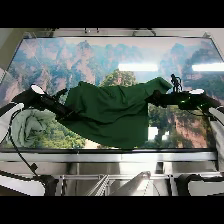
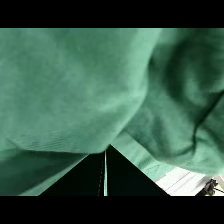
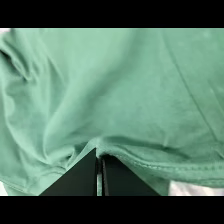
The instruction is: Fold the shirts.
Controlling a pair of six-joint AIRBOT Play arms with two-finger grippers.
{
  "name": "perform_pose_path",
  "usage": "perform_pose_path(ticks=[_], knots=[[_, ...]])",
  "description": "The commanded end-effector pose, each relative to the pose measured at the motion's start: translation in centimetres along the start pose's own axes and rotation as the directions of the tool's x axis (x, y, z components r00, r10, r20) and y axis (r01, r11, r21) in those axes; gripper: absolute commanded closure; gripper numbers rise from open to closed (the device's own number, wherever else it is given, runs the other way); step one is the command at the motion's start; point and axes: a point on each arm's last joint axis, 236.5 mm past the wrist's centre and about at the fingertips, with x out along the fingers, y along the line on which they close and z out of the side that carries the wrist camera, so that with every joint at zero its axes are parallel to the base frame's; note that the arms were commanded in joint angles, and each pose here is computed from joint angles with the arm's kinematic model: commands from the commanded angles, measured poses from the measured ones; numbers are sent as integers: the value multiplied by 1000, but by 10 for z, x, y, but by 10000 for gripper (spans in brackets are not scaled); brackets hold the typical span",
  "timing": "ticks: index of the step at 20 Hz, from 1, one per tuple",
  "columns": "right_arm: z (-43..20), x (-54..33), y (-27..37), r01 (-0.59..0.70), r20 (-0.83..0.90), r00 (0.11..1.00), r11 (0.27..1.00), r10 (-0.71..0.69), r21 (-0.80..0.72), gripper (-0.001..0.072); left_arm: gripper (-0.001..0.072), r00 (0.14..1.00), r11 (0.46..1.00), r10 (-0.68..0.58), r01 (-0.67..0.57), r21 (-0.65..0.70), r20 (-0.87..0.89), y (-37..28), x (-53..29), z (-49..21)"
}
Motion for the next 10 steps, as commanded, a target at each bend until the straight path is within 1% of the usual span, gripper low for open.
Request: perform_pose_path(ticks=[1, 3, 4, 6, 7, 9, 10], knots=[[4, -3, 11, -29, 3, 1000, 999, 29, -16, 690, 707, 999, 998, 45, -44, 51, -16, -3, -13, -5], [4, -8, 18, -45, 2, 999, 998, 45, -36, 690, 704, 994, 990, 99, -104, 91, 50, -2, -33, 2], [5, -11, 20, -45, 7, 999, 998, 46, -42, 690, 688, 991, 988, 107, -115, 99, 84, -4, -43, 7], [5, -11, 20, -43, 7, 999, 998, 44, -46, 690, 687, 991, 990, 97, -105, 95, 90, -6, -54, 5], [5, -11, 20, -43, 6, 999, 998, 43, -47, 690, 581, 994, 992, 85, -90, 88, 65, -7, -57, -3], [5, -11, 20, -42, 5, 999, 998, 42, -48, 690, -9, 998, 997, 60, -60, 47, -1, -3, -66, -22], [4, -11, 20, -41, 4, 999, 998, 42, -49, 690, -6, 999, 998, 53, -53, 19, 0, 2, -70, -26]])
